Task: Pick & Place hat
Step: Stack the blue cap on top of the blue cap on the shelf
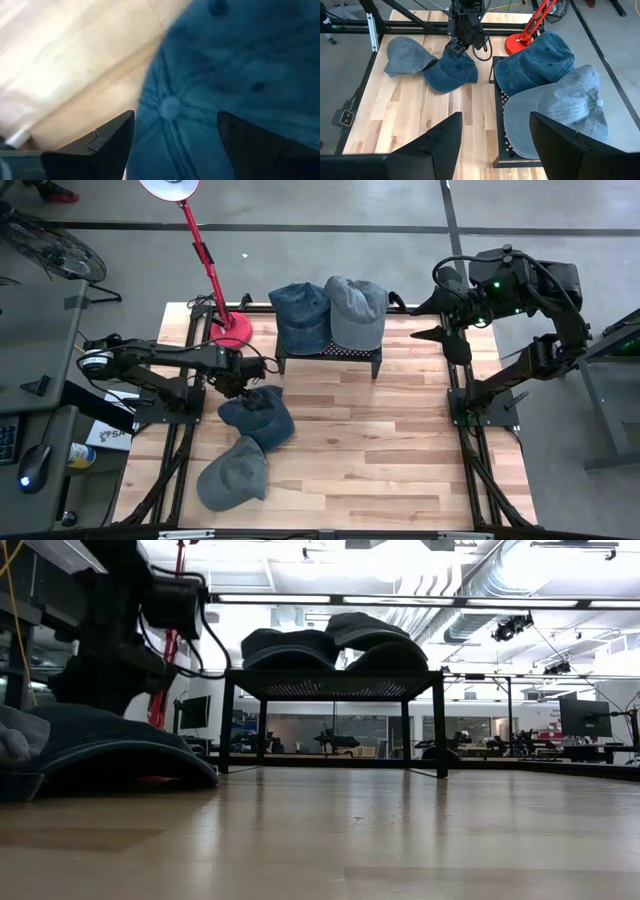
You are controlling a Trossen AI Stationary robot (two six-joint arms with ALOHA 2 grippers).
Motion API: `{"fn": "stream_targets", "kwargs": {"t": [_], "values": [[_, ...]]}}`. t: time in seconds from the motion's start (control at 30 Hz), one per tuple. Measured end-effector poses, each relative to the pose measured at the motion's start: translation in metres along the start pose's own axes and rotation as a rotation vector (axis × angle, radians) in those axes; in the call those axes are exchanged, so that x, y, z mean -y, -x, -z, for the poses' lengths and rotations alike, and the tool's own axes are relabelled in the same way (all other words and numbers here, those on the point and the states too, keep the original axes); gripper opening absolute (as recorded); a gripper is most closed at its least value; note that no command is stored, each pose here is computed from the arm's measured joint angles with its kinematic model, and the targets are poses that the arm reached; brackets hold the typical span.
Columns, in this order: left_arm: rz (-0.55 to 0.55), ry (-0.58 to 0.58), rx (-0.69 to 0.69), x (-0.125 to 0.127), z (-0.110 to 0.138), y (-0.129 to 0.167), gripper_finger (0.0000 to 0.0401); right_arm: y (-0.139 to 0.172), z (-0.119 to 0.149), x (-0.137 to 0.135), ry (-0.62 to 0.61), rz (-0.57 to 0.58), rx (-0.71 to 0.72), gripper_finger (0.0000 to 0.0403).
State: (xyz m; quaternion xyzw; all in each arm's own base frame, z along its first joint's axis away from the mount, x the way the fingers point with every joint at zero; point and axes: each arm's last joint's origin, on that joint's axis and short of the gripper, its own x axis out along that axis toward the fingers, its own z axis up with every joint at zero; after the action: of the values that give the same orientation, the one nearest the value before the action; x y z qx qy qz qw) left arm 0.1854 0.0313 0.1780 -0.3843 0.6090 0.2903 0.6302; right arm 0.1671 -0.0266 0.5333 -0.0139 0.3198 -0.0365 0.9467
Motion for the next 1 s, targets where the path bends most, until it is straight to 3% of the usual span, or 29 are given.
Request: {"fn": "stream_targets", "kwargs": {"t": [0.37, 0.5, 0.7, 0.93, 1.0], "values": [[0.031, 0.0, -0.054, -0.011, 0.004, -0.021, 0.0279, 0.0, 0.0, 0.0, -0.004, 0.002, 0.0, 0.0224], [0.045, 0.009, -0.053, -0.015, 0.006, -0.032, 0.0259, 0.0, 0.0, 0.001, -0.004, 0.043, -0.004, 0.0224], [0.025, 0.034, -0.041, -0.019, 0.008, -0.036, 0.0172, 0.0, 0.0, 0.002, -0.005, 0.075, -0.007, 0.0224], [0.023, 0.025, -0.027, -0.019, 0.007, -0.036, 0.0025, 0.0, -0.001, 0.002, -0.03, 0.075, 0.001, 0.0224], [0.021, 0.024, -0.026, -0.019, 0.007, -0.036, 0.0013, 0.0, -0.001, 0.002, -0.03, 0.075, 0.001, 0.0224]]}}
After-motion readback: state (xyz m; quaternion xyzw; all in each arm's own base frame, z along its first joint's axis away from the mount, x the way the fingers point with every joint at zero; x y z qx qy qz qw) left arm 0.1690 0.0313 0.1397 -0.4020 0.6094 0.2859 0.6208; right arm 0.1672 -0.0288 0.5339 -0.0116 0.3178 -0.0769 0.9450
